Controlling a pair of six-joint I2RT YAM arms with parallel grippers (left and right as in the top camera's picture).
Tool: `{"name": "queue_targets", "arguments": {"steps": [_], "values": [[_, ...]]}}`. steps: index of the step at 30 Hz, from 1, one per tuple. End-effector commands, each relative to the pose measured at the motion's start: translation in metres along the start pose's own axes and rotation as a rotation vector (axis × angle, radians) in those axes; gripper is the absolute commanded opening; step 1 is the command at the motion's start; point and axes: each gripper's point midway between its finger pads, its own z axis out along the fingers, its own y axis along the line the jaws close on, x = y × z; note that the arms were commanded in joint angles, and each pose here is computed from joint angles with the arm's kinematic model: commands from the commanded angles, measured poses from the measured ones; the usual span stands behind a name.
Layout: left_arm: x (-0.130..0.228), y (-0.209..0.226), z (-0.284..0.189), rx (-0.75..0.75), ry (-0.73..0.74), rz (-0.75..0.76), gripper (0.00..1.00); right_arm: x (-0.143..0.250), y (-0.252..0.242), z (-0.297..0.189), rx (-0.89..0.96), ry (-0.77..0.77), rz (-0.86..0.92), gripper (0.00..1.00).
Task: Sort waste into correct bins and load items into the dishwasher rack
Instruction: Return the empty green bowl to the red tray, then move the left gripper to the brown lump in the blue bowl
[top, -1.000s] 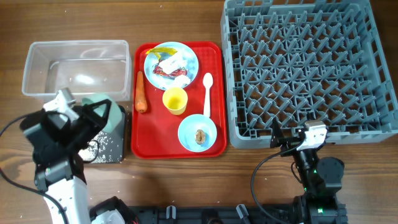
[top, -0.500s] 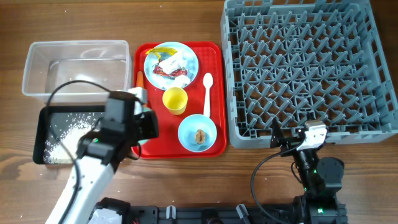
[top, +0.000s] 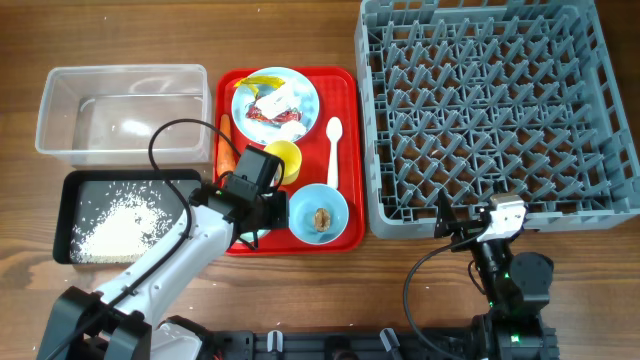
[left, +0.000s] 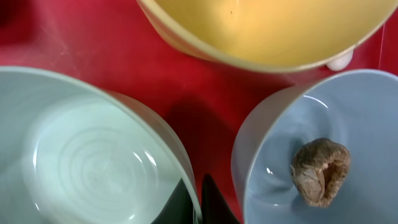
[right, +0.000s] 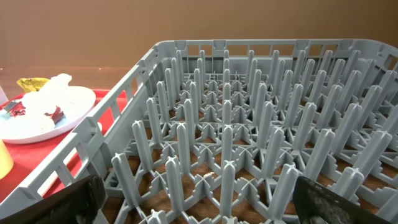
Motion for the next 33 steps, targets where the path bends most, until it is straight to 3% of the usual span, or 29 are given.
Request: {"name": "queue_targets", "arguments": {"steps": [1, 13, 19, 20, 23, 25, 28, 29, 33], "values": [[-0.005, 0.005, 0.002, -0.036, -0.014, 0.004, 0.09, -0.001, -0.002, 0.0, 0.009, -0.007, -0.006, 1.0], [-0.012, 0.008, -0.004, -0.062, -0.05, 0.031, 0.24, -0.001, -0.002, 0.0, 0.01, -0.007, -0.006, 1.0], [-0.045, -0.004, -0.054, -0.051, -0.182, 0.035, 0.24, -0.001, -0.002, 0.0, 0.01, -0.007, -0.005, 1.0], [-0.05, -0.006, -0.063, -0.05, -0.196, 0.063, 0.28, -0.001, -0.002, 0.0, 0.01, -0.007, -0.006, 1.0], [-0.053, -0.02, -0.079, -0.002, -0.195, 0.209, 0.54, -0.001, -0.002, 0.0, 0.01, -0.007, -0.006, 1.0], [-0.05, -0.039, -0.081, 0.095, -0.181, 0.284, 0.67, -0.001, -0.002, 0.0, 0.009, -0.007, -0.006, 1.0], [-0.037, -0.07, -0.086, 0.279, -0.146, 0.42, 0.95, -0.001, -0.002, 0.0, 0.01, -0.007, -0.006, 1.0], [-0.034, -0.075, -0.087, 0.313, -0.14, 0.441, 1.0, -0.001, -0.002, 0.0, 0.01, -0.007, -0.006, 1.0], [-0.039, -0.079, -0.089, 0.328, -0.163, 0.441, 1.0, -0.001, -0.002, 0.0, 0.01, -0.007, -0.006, 1.0]]}}
